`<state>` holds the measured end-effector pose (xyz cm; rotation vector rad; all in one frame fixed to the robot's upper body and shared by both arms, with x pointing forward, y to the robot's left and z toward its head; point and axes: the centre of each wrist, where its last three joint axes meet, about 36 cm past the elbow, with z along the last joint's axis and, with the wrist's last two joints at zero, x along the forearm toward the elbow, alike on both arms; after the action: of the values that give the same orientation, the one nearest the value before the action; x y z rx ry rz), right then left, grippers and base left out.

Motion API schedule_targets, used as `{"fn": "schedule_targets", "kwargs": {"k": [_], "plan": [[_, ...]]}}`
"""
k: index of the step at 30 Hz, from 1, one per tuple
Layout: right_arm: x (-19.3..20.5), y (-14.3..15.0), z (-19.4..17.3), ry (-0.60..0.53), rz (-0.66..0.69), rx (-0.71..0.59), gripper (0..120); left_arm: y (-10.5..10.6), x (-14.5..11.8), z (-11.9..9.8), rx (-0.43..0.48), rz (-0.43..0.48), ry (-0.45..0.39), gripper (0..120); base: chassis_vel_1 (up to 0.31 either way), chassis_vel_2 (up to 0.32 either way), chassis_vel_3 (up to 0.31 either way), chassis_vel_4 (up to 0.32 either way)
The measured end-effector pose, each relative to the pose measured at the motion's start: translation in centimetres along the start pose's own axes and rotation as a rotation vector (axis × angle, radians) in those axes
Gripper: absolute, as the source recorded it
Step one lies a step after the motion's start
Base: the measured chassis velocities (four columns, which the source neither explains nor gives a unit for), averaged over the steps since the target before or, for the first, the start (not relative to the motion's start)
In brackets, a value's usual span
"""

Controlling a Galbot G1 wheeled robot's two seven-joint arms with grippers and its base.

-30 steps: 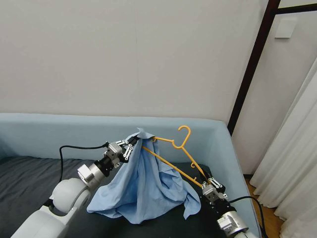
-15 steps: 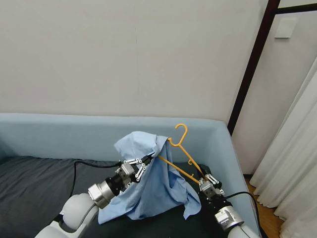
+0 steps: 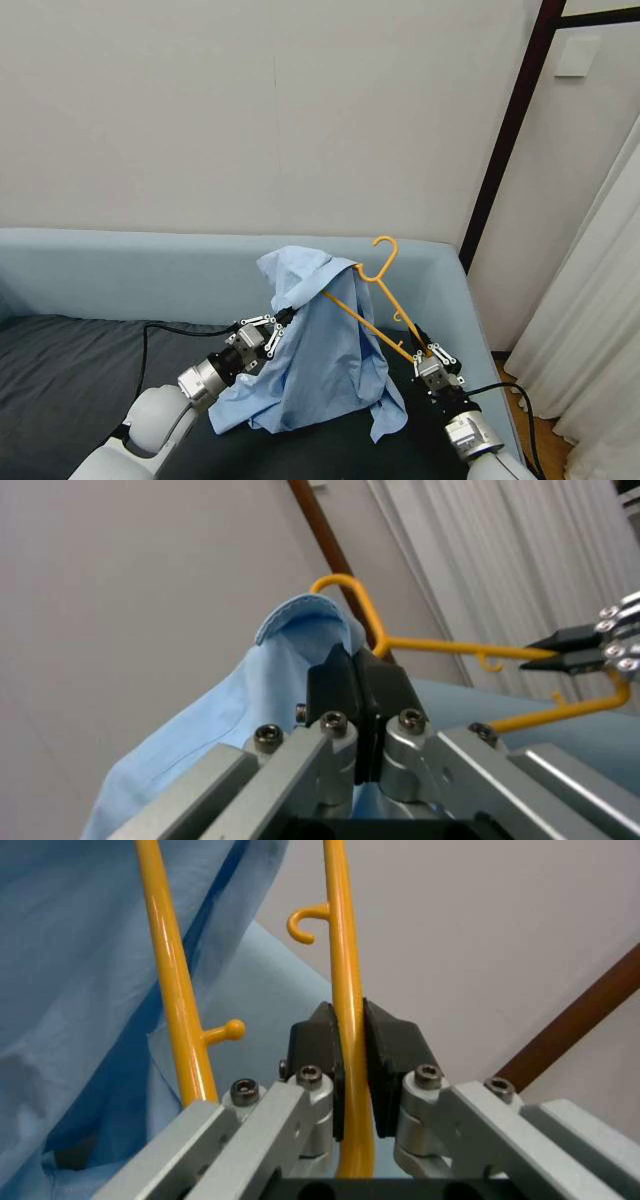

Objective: Pick up the clothes from the sofa and hang them on the clothes hanger.

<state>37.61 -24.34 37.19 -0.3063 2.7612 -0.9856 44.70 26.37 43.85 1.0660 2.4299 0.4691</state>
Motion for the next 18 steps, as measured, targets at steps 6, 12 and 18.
{"fn": "schedule_targets", "kwargs": {"k": [6,12,18], "plan": [[-0.5,0.7,-0.1,-0.027,-0.006,-0.026,6,-2.2,-0.6,0.8,0.004,0.068,0.004,0,0.0,0.0,0.0,0.0],[-1.0,0.4,-0.4,-0.077,0.015,-0.068,6,-2.9,0.2,2.9,0.003,0.025,0.039,0,0.0,0.0,0.0,0.0],[-0.9,-0.1,-0.8,-0.113,0.042,-0.067,6,-2.4,1.1,3.4,0.031,-0.11,0.038,9,0.0,0.0,0.0,0.0]]}}
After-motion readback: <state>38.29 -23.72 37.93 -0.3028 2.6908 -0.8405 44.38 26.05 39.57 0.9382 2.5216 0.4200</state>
